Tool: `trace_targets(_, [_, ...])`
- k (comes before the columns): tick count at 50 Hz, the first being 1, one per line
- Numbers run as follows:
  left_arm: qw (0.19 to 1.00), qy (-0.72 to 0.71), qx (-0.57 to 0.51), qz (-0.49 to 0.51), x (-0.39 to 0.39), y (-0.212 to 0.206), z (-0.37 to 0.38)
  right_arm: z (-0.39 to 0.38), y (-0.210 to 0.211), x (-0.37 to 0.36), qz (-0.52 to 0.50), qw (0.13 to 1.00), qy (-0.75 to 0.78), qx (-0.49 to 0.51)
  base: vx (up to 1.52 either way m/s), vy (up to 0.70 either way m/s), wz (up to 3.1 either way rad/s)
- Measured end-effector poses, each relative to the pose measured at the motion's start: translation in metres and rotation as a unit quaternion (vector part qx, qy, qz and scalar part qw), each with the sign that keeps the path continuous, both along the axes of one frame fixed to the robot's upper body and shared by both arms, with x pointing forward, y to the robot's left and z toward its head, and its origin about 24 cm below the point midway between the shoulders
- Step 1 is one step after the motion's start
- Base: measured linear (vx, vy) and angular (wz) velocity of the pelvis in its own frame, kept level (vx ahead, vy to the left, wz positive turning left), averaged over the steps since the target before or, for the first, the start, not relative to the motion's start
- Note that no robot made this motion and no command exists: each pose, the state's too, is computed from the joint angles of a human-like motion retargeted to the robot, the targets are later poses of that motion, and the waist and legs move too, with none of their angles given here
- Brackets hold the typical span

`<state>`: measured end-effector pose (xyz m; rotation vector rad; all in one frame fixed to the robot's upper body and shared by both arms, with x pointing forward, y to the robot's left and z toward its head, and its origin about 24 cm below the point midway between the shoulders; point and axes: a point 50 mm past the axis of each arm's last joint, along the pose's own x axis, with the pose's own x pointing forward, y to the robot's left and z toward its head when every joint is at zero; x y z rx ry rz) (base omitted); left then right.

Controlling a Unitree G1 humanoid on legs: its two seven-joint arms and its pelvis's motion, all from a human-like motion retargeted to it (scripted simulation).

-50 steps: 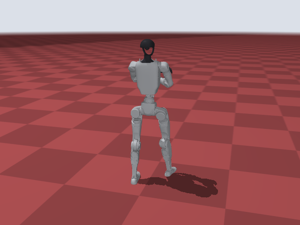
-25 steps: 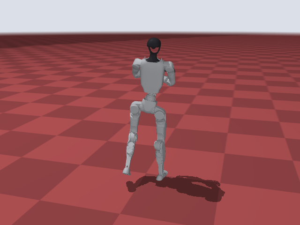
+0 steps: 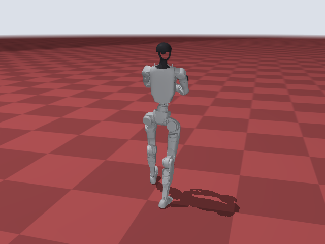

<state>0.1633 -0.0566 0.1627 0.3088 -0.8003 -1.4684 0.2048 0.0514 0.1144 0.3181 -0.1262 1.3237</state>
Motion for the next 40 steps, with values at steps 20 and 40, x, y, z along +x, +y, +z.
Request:
trace_targets(20, [0.998,0.064,-0.001,0.011,0.002,-0.003,-0.004,-0.011,-0.003,0.001,-0.025,0.999,0.046,0.001,0.58,0.20,0.03])
trace_targets(40, [0.999,0.042,-0.018,0.011,0.001,-0.005,-0.004,-0.011,0.003,0.001,-0.021,1.000,0.014,-0.017,0.53,-0.08,0.62])
